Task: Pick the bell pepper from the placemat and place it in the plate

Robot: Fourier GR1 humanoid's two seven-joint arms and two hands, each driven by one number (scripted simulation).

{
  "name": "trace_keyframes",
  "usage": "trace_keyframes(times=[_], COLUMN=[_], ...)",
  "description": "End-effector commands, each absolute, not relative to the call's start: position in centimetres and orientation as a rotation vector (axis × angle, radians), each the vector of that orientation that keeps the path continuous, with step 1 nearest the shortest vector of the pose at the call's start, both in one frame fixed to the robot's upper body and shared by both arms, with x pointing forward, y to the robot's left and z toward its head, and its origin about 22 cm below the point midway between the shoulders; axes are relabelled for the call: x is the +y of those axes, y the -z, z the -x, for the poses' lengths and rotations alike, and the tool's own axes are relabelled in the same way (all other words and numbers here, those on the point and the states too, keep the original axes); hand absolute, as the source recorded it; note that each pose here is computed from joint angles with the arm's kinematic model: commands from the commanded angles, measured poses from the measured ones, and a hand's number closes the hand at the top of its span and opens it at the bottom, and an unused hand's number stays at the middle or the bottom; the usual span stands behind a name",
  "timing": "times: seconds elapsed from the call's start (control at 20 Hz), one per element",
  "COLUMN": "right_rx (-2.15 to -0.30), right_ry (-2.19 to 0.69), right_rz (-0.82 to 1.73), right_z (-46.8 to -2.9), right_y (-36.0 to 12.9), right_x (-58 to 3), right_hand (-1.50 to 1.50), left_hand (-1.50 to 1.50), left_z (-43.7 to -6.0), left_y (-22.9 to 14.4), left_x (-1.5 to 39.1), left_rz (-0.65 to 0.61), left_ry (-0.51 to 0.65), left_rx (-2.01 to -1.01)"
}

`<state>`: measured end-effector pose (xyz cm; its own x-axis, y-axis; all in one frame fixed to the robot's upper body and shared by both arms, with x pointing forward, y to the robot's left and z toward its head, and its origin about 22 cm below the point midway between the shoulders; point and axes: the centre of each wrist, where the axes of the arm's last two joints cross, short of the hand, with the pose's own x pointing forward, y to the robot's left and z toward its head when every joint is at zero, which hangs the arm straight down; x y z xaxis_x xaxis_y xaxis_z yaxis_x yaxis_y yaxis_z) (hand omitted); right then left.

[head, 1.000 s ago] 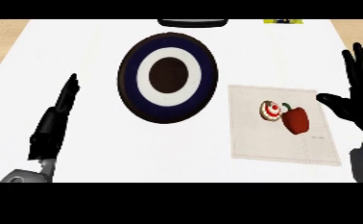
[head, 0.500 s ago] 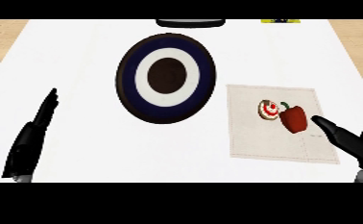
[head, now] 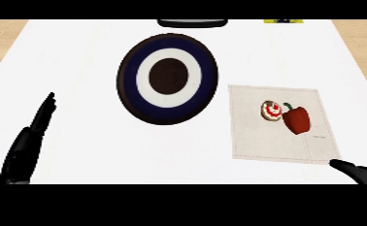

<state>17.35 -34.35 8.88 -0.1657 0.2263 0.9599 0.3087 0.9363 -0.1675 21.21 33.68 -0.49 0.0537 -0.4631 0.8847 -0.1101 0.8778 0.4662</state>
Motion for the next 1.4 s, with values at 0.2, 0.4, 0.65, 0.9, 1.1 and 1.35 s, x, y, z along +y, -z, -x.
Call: trace_keyframes(times=[0.2,0.4,0.65,0.9,1.1,1.35], right_rx=[-1.456,-1.335,-1.244,-1.120,-1.055,-1.065], right_ry=[-0.199,-0.284,-0.372,-0.557,-0.625,-0.652], right_rz=[0.481,0.503,0.441,0.449,0.424,0.400], right_z=[-18.9,-21.7,-24.3,-25.4,-25.9,-25.8], right_y=[-10.8,-13.6,-14.4,-11.1,-8.4,-8.2], right_x=[-35.6,-36.2,-37.9,-37.0,-37.9,-38.0], right_hand=[-1.50,-1.50,-1.50,-1.50,-1.50,-1.50], left_hand=[0.00,0.00,0.00,0.00,0.00,0.00], left_z=[-21.8,-21.6,-22.0,-22.4,-20.7,-21.8], left_y=[0.9,-0.6,0.3,0.5,0.9,1.4], left_x=[33.8,32.8,33.2,32.9,34.4,32.5], left_rz=[-0.462,-0.458,-0.460,-0.470,-0.455,-0.472], left_ry=[0.293,0.305,0.295,0.290,0.311,0.295], left_rx=[-1.500,-1.508,-1.517,-1.514,-1.509,-1.507])
